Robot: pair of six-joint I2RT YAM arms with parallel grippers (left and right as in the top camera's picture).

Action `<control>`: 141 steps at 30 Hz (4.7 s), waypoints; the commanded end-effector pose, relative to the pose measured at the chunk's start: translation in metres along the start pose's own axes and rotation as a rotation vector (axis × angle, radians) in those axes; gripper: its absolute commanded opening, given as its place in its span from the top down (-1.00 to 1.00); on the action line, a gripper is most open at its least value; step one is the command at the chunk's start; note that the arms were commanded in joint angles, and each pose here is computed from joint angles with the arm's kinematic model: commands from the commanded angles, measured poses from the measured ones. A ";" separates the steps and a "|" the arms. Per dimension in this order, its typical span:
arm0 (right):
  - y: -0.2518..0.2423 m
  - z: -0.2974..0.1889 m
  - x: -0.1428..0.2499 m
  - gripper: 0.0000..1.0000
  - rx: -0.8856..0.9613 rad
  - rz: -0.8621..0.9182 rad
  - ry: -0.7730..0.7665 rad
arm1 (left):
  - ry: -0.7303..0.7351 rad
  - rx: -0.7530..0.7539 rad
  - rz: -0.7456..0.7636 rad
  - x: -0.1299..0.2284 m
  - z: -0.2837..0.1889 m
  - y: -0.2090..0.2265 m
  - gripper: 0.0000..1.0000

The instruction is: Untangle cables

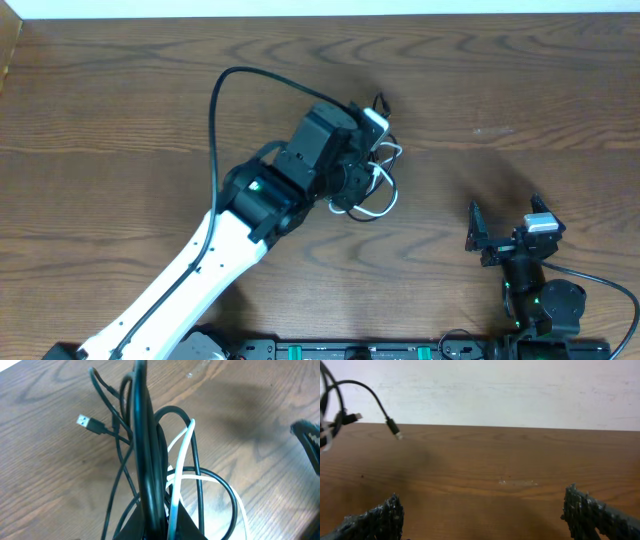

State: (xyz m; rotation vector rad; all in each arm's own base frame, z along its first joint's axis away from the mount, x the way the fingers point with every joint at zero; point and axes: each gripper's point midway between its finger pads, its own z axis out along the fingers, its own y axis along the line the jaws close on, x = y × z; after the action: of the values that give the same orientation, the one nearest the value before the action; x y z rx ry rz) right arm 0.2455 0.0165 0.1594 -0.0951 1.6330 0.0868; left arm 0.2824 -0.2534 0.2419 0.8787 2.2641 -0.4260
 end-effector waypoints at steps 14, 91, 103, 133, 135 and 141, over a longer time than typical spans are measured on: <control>0.044 -0.007 -0.019 -0.99 -0.260 0.063 -0.070 | -0.046 0.019 0.062 -0.012 -0.015 -0.004 0.85; 0.230 0.070 -0.113 -0.19 -0.637 1.378 0.529 | -0.415 -0.045 -1.216 -0.071 -0.029 0.091 0.85; 0.234 0.077 -0.110 0.03 -0.641 1.411 0.531 | -0.337 0.009 -1.263 -0.069 -0.004 0.057 0.85; 0.153 0.102 -0.052 0.98 -0.420 1.339 0.651 | -0.494 -0.472 -1.577 0.031 -0.106 0.237 0.85; 0.141 0.103 -0.045 0.98 -0.392 1.343 0.669 | -0.498 -0.538 -1.634 0.054 -0.124 0.251 0.84; 0.123 0.104 -0.036 0.98 -0.350 1.345 0.684 | -0.517 -0.633 -1.688 0.088 -0.159 0.271 0.84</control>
State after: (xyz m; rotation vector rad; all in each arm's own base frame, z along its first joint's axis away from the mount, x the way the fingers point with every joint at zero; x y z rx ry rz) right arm 0.3385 0.1511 0.1855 0.8663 2.0454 1.4872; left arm 0.3520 0.0474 0.2651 -1.4581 1.9146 -0.4818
